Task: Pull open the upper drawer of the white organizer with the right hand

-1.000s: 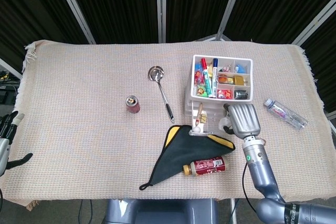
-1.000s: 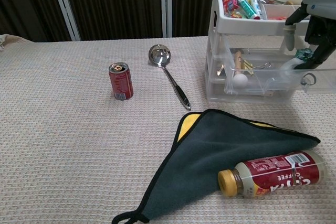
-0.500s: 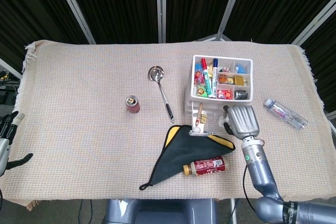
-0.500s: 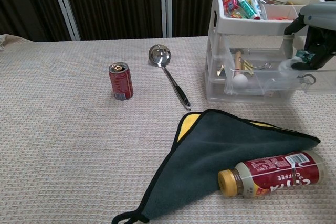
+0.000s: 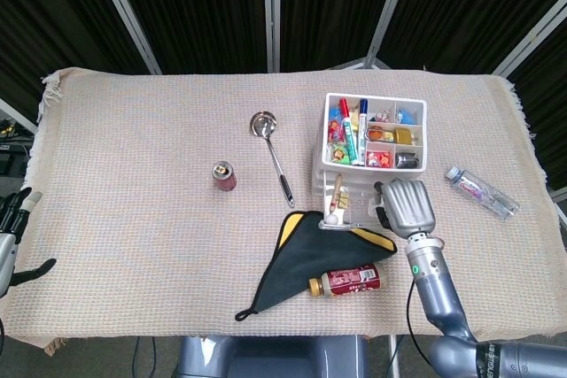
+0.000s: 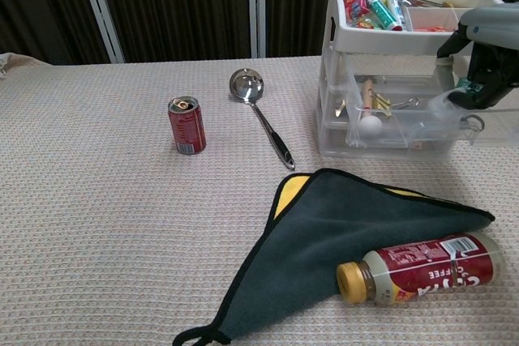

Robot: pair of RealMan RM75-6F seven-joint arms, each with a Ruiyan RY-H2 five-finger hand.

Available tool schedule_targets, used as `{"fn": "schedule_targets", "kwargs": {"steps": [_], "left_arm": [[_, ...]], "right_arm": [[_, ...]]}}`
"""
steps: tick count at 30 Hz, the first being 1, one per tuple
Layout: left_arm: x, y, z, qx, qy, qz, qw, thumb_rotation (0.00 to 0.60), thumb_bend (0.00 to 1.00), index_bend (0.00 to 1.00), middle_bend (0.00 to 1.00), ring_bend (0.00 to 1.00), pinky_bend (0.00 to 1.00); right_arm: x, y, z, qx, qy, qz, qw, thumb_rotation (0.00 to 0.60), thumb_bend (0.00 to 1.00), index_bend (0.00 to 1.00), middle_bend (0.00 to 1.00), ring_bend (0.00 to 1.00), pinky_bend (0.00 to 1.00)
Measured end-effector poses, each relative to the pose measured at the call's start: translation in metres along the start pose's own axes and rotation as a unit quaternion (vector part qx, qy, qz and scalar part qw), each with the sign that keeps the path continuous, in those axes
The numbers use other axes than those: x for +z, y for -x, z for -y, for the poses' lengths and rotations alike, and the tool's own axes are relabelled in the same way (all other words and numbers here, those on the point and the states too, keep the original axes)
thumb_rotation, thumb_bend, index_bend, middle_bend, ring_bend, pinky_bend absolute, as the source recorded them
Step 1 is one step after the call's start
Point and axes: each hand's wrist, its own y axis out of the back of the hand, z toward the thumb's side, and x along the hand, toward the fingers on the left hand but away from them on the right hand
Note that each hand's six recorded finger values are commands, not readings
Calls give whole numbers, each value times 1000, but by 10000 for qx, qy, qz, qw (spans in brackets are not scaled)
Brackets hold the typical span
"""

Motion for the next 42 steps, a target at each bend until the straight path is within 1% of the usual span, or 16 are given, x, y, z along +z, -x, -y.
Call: {"fn": "schedule_targets", "kwargs": {"steps": [6, 11, 15, 17, 19, 24, 26, 29, 36, 39, 42], "left_arm": [[0, 0, 0, 2, 4, 0, 10000, 600, 95, 0, 0, 0, 0], [0, 0, -1, 5, 14, -2, 10000, 600, 96, 0, 0, 0, 0], [0, 1, -2, 20, 22, -1, 10000, 600, 96, 0, 0, 0, 0], [0, 2, -3, 40, 36, 3, 10000, 600, 96, 0, 0, 0, 0], [0, 2, -4, 45, 43, 8, 10000, 600, 97, 0, 0, 0, 0], [2, 4, -6, 68, 63, 32, 10000, 600, 97, 0, 0, 0, 0], [3, 5, -6, 77, 61, 49, 9999, 600, 97, 0, 0, 0, 0], [4, 6, -7, 77, 54, 58, 9999, 600, 98, 0, 0, 0, 0], [5, 5, -5, 52, 15, 63, 10000, 600, 98, 0, 0, 0, 0], [7, 4, -4, 32, -10, 73, 10000, 600, 97, 0, 0, 0, 0], [8, 3, -3, 15, -22, 78, 10000, 600, 97, 0, 0, 0, 0]], "right_arm": [[4, -5, -10, -159, 58, -99, 9998, 600, 373, 615, 1000, 1000, 646], [7, -15, -27, -413, 165, -217, 9988, 600, 370, 616, 1000, 1000, 646], [5, -24, -45, -676, 359, -305, 9966, 600, 367, 616, 1000, 1000, 646], [-1, -28, -56, -840, 421, -287, 9952, 600, 362, 614, 1000, 1000, 646], [-13, -32, -66, -1023, 474, -180, 9935, 600, 359, 613, 1000, 1000, 646], [-43, -38, -78, -1173, 700, 88, 9906, 600, 344, 604, 1000, 1000, 646], [-57, -38, -79, -1194, 724, 206, 9900, 600, 334, 601, 1000, 1000, 646], [-80, -36, -74, -1172, 721, 442, 9895, 600, 329, 600, 1000, 1000, 645], [-138, -32, -53, -999, 718, 1024, 9871, 600, 301, 577, 1000, 1000, 645], [-158, -31, -42, -907, 692, 1227, 9859, 600, 292, 559, 1000, 1000, 643], [-169, -31, -32, -793, 807, 1330, 9846, 600, 282, 537, 1000, 1000, 642]]}}
